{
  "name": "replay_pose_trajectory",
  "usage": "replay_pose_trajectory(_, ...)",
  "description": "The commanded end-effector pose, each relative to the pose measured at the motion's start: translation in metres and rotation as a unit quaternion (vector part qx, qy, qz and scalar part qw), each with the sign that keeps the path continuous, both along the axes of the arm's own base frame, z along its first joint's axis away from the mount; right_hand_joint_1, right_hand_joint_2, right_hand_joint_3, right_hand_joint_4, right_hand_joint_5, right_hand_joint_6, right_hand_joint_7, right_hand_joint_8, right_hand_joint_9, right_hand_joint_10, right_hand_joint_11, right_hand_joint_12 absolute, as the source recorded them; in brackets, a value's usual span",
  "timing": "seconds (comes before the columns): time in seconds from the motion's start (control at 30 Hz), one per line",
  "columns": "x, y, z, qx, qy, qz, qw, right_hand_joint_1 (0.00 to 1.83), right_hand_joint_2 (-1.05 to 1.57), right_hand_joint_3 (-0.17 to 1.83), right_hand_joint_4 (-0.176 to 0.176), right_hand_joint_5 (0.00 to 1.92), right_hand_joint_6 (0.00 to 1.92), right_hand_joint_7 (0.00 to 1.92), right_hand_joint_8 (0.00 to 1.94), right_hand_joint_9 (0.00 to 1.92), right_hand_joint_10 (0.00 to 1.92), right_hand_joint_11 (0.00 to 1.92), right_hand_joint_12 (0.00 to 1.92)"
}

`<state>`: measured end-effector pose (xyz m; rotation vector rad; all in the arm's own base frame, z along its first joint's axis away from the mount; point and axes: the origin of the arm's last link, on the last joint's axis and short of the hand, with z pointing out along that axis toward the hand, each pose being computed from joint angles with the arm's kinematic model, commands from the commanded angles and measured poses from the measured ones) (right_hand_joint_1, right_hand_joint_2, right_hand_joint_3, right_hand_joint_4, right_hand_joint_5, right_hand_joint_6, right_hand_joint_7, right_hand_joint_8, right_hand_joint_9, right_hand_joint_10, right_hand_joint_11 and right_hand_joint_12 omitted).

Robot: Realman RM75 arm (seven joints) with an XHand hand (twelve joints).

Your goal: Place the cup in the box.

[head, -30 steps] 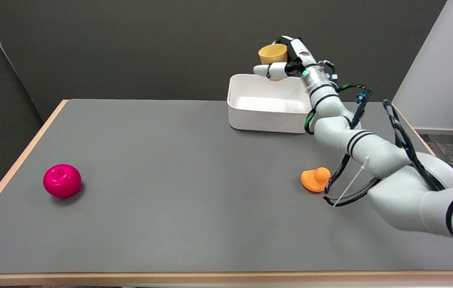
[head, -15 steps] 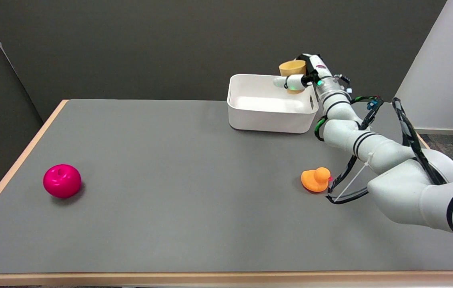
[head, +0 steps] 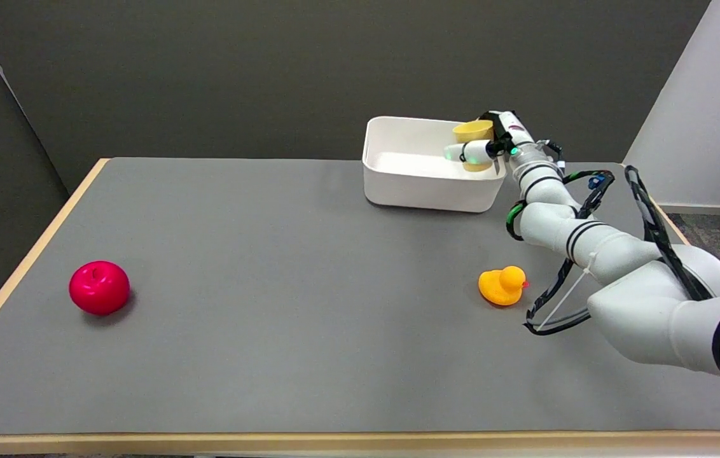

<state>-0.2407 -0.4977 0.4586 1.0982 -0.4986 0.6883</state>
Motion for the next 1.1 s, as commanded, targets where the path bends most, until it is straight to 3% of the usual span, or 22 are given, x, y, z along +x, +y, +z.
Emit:
replay_pose_trajectory(0.03, -0.012, 0.007, -0.003, 0.017, -0.003, -0.019, 1.000, 0.72, 0.66, 1.00, 0.061, 0.13, 0.38, 0.18, 0.29, 0.14, 0.58, 0.07, 1.06)
replay_pose_trajectory(0.1, -0.010, 0.005, -0.007, 0.024, 0.001, -0.015, 1.000, 0.63, 0.59, 0.95, 0.070, 0.03, 0.25, 0.01, 0.10, 0.00, 0.24, 0.00, 0.81)
replay_pose_trajectory(0.17, -0.007, 0.005, -0.010, 0.030, 0.004, -0.008, 1.000, 0.61, 0.58, 0.93, 0.069, 0.02, 0.19, 0.00, 0.00, 0.00, 0.01, 0.00, 0.67)
replay_pose_trajectory(0.5, 0.021, 0.000, -0.035, 0.078, 0.028, 0.049, 0.995, 0.58, 0.56, 0.89, 0.082, 0.02, 0.17, 0.00, 0.00, 0.00, 0.00, 0.00, 0.41)
replay_pose_trajectory(0.73, 0.027, 0.001, -0.046, 0.097, 0.041, 0.065, 0.992, 0.57, 0.56, 0.89, 0.083, 0.03, 0.18, 0.00, 0.00, 0.00, 0.00, 0.00, 0.38)
replay_pose_trajectory(0.83, 0.026, 0.001, -0.046, 0.100, 0.049, 0.061, 0.992, 0.53, 0.55, 0.87, 0.083, 0.03, 0.11, 0.00, 0.00, 0.00, 0.00, 0.00, 0.23)
replay_pose_trajectory(0.93, 0.024, 0.001, -0.045, 0.099, 0.049, 0.058, 0.992, 0.55, 0.57, 0.65, 0.068, 0.00, 0.00, 0.00, 0.00, 0.00, 0.00, 0.00, 0.00)
replay_pose_trajectory(1.1, 0.025, 0.001, -0.046, 0.100, 0.052, 0.061, 0.992, 0.55, 0.56, 0.62, 0.059, 0.00, 0.00, 0.00, 0.00, 0.00, 0.00, 0.00, 0.00)
